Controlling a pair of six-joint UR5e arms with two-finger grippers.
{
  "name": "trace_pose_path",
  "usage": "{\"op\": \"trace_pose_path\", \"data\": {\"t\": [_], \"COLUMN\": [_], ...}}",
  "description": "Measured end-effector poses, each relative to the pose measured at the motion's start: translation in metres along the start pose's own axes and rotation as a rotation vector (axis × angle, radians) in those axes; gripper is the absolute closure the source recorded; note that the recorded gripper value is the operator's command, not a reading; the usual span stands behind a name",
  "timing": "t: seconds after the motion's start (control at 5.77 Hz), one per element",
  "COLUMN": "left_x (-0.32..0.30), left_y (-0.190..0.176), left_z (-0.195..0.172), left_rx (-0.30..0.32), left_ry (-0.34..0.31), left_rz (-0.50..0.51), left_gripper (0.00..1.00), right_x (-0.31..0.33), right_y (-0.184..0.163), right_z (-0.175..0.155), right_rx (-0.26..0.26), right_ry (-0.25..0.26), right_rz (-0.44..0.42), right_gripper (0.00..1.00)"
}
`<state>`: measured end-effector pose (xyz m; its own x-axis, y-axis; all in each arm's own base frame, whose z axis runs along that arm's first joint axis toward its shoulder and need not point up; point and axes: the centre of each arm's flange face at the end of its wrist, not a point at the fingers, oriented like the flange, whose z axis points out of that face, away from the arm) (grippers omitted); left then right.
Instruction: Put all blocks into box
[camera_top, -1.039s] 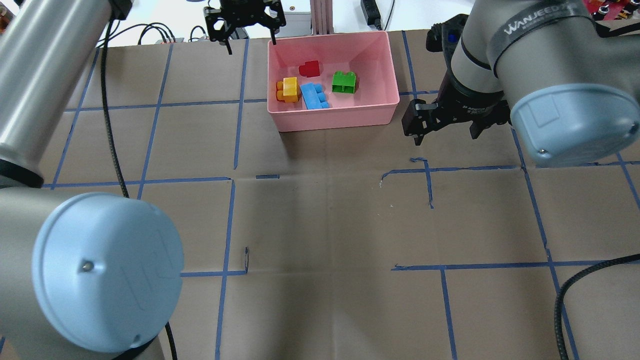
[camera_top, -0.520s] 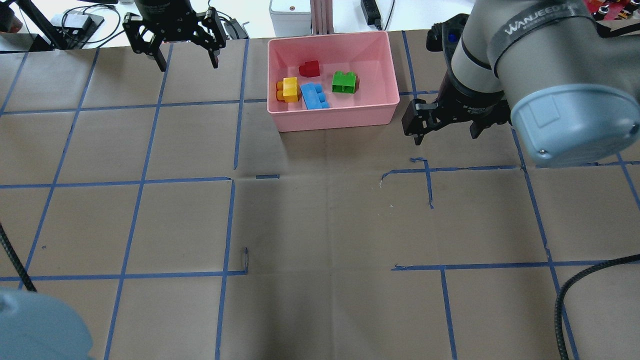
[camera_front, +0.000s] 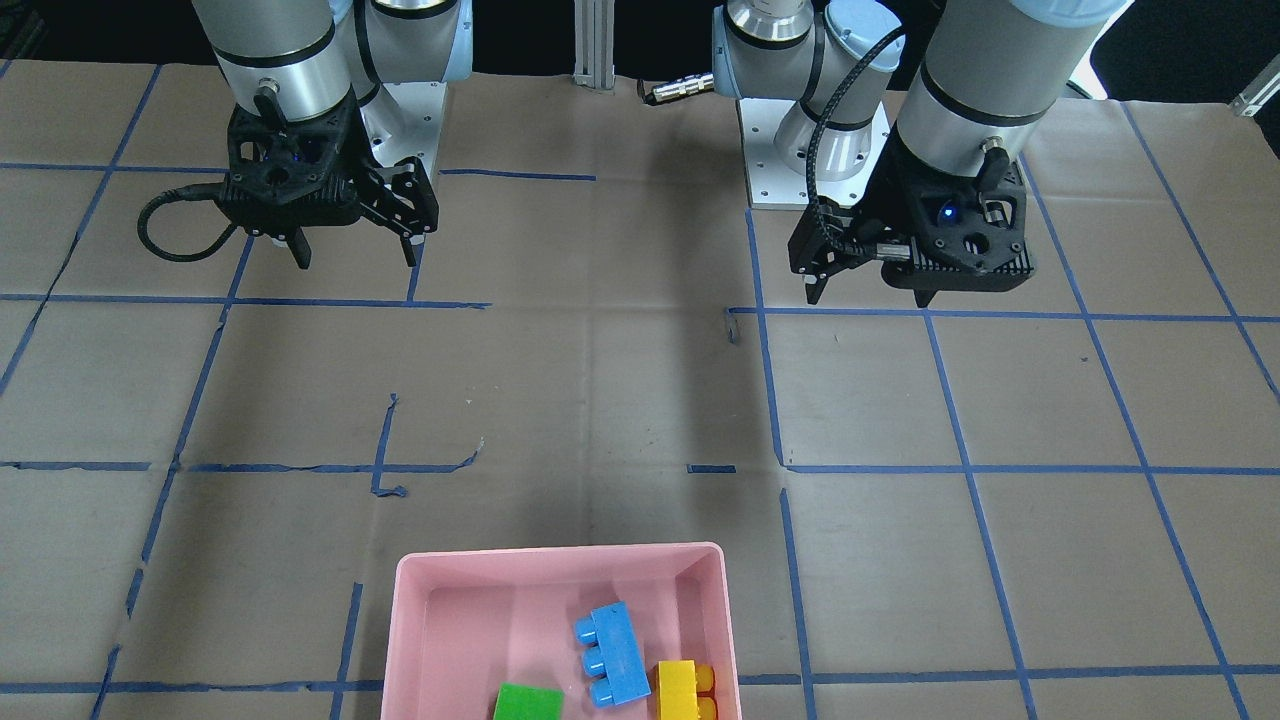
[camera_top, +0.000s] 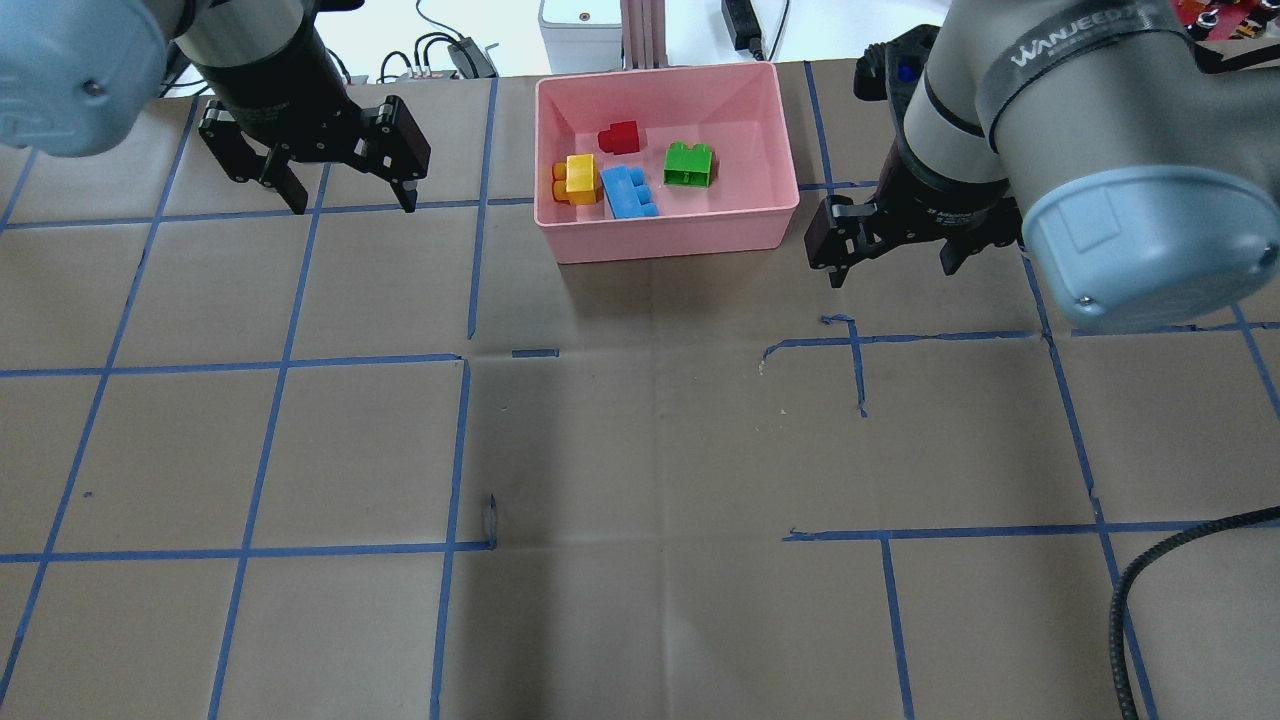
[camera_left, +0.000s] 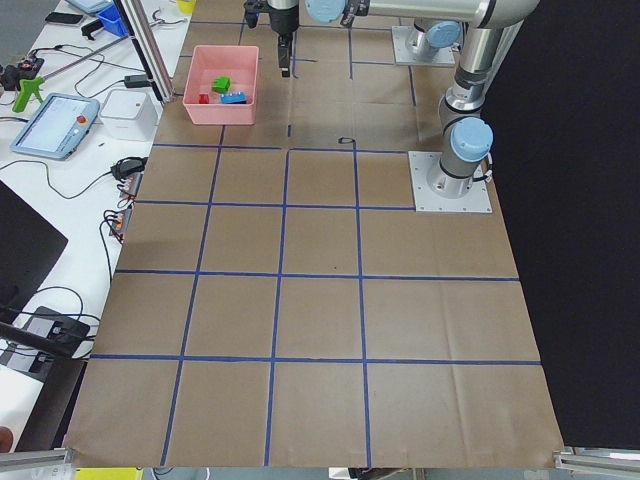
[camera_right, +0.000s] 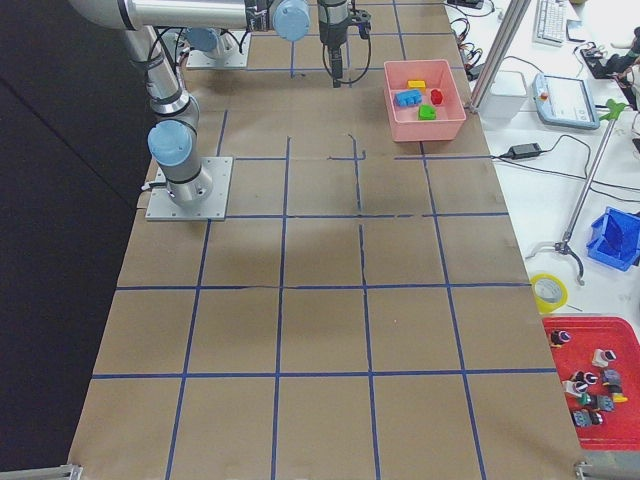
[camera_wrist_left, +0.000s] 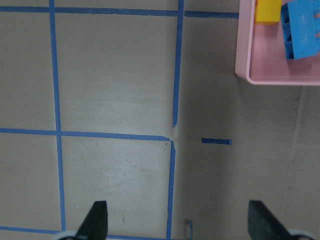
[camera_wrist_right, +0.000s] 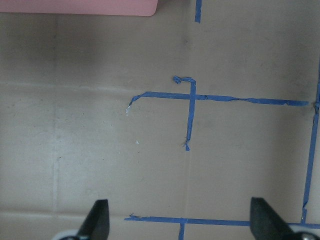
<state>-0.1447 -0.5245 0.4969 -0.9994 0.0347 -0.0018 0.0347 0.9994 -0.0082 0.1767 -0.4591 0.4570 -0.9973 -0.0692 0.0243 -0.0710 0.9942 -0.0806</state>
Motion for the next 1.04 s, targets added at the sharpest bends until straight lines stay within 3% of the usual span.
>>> {"op": "trace_pose_path", "data": {"t": [1.04], "left_x": [0.0017], "left_y": [0.0152], "left_z": [-0.0133], "left_rx": [0.026], "left_ry": [0.025], "left_rz": [-0.006], "left_gripper": [0.0], "right_x": [-0.0045], "right_y": [-0.0009], "right_z": [-0.0047], "right_rx": [0.008], "right_ry": [-0.026], "right_rz": [-0.004], "right_gripper": [0.0]}}
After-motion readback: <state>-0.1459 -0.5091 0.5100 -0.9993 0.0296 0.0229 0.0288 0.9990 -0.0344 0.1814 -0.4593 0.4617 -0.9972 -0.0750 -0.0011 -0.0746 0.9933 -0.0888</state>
